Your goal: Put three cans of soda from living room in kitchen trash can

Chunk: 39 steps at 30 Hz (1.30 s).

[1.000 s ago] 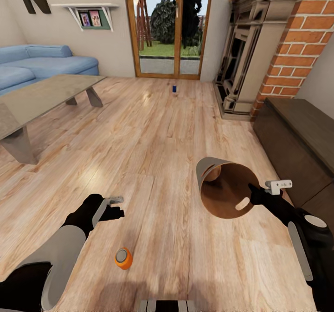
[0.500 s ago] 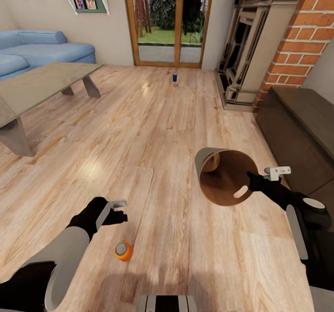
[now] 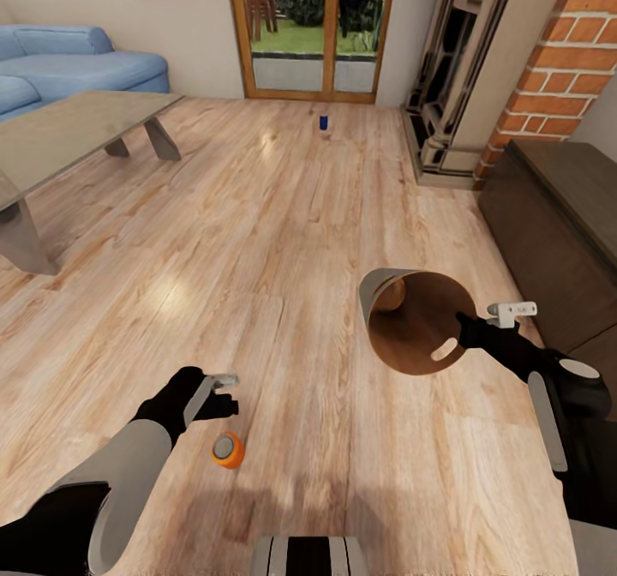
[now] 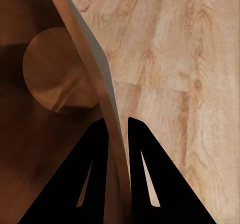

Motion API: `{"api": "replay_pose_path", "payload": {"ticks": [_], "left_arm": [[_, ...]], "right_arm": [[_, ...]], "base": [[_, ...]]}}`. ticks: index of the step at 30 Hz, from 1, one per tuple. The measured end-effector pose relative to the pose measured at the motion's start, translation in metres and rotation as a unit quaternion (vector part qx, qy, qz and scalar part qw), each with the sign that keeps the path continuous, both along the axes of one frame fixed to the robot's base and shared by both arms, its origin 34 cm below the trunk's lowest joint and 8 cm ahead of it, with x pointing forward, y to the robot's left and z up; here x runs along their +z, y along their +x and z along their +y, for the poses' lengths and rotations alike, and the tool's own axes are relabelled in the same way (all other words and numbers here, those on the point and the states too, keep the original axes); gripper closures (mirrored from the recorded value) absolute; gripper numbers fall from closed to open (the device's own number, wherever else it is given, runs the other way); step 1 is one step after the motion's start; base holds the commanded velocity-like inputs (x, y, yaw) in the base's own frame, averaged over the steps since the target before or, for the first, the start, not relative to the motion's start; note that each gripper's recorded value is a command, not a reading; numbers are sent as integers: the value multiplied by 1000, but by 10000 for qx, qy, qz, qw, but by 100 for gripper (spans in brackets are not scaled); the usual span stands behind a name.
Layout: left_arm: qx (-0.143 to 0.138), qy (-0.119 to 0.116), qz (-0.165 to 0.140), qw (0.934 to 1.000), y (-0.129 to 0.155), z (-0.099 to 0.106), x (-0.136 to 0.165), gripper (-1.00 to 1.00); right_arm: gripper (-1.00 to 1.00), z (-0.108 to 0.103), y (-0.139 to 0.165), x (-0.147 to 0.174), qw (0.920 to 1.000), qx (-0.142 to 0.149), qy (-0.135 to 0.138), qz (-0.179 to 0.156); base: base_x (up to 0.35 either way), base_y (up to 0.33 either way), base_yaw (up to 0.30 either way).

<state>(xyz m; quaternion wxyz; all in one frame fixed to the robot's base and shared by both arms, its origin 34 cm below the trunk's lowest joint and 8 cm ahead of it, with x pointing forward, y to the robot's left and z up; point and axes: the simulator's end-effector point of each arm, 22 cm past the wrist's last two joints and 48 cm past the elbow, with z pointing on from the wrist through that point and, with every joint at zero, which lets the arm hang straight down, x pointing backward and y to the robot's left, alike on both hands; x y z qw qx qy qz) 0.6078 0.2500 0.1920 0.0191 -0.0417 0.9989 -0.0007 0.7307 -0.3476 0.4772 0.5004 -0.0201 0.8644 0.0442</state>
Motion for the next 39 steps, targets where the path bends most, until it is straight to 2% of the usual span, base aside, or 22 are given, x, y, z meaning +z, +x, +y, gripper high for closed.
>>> {"api": "replay_pose_path", "payload": {"ticks": [5,13,17,26,39], "left_arm": [[-25,-49,103,9999,-7,-9,-11,-100],[-48,-98,99,9999,-6,-17,-11,-100],[-63,-137,122,9998,-8,-23,-13,-100],[-68,-142,311,9994,-21,-25,-33,-100],[-61,-145,310,9994,-21,-25,-33,-100]], "right_arm": [[100,0,5,-8,10000,-3,-4,40],[100,-1,10,-1,10000,-14,-21,-32],[100,0,9,-6,10000,-16,15,49],[100,-1,8,-32,9997,-27,-7,262],[100,1,7,-32,9997,-11,3,264]], "base": [[0,0,0],[0,0,0],[0,0,0],[0,0,0],[0,0,0]]}}
